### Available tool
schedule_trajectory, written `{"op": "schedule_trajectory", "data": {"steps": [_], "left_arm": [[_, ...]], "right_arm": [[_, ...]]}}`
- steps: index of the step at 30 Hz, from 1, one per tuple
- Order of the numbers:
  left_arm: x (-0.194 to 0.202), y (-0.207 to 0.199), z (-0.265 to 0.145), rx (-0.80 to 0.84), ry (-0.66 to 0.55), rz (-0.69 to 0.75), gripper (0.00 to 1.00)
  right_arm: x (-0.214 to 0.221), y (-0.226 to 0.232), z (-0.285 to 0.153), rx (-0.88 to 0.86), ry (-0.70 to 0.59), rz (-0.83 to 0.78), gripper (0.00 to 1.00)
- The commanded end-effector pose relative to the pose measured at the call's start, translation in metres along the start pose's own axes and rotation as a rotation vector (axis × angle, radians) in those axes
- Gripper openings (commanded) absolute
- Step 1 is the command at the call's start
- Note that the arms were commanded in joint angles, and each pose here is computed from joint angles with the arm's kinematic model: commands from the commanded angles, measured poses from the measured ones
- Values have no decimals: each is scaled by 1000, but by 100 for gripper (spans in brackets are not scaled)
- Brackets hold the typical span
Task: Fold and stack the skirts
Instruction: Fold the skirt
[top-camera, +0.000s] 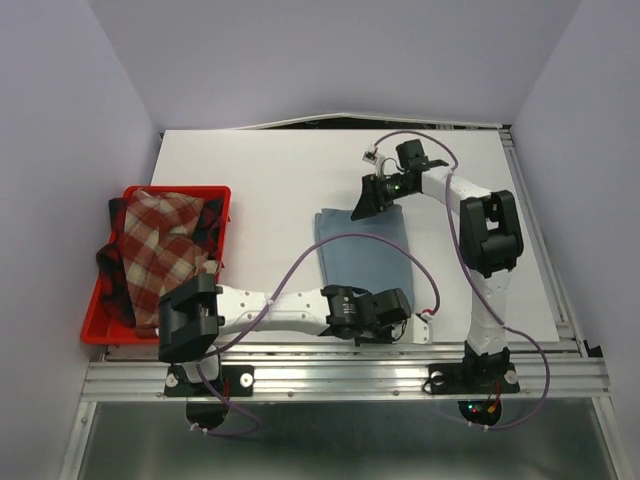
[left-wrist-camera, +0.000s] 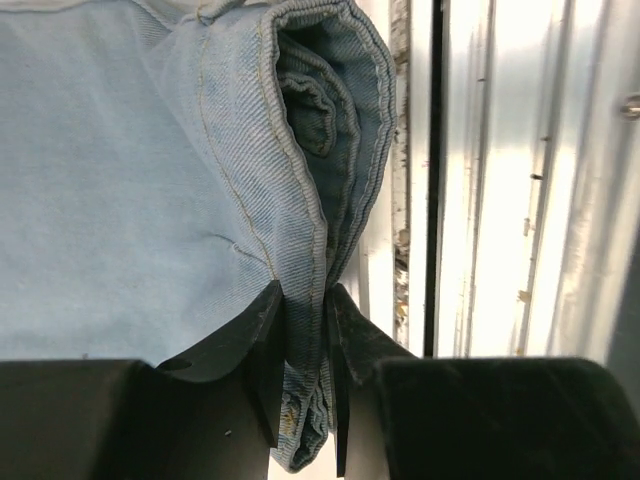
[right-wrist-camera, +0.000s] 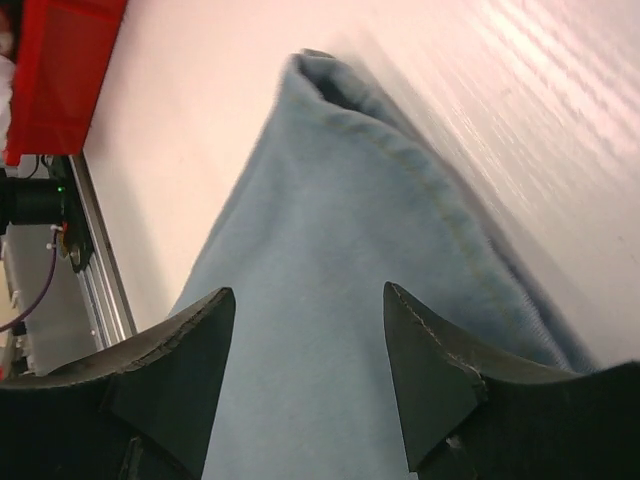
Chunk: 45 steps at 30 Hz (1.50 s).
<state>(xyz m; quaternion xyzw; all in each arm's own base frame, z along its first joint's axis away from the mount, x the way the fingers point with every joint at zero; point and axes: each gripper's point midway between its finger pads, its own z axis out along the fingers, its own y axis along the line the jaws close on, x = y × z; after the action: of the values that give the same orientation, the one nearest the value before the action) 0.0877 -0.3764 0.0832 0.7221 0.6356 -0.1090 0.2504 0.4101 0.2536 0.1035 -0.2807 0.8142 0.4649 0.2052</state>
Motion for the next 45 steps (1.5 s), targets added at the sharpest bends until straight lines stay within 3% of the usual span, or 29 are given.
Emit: {"op": "schedule_trajectory", "data": {"steps": [1, 8, 14, 22, 26, 33, 36, 39, 45], "left_arm": [[-45, -1, -53, 105, -148, -19, 0], [-53, 28, -87, 86, -180, 12, 0], [-51, 84, -99, 47, -183, -43, 0], [-14, 133, -71, 7, -127, -70, 0], [-1, 129, -60, 34, -120, -58, 0], [15, 97, -45, 135, -124, -69, 0], [17, 95, -36, 142, -118, -104, 0], [22, 97, -28, 150, -108, -162, 0], [21, 116, -25, 135, -124, -196, 0]], "right_arm": [[18, -20, 21, -13, 25, 70, 66], [62, -51, 49, 51, 91, 103, 60], [105, -9, 66, -45, 168, 122, 56], [150, 40, 63, -105, 232, 145, 55], [136, 42, 57, -67, 218, 102, 57], [41, 28, 44, 39, 126, -74, 63], [27, 19, 47, 62, 141, -101, 62], [25, 6, 57, 53, 169, -107, 57], [61, -30, 81, 52, 253, -56, 35]]}}
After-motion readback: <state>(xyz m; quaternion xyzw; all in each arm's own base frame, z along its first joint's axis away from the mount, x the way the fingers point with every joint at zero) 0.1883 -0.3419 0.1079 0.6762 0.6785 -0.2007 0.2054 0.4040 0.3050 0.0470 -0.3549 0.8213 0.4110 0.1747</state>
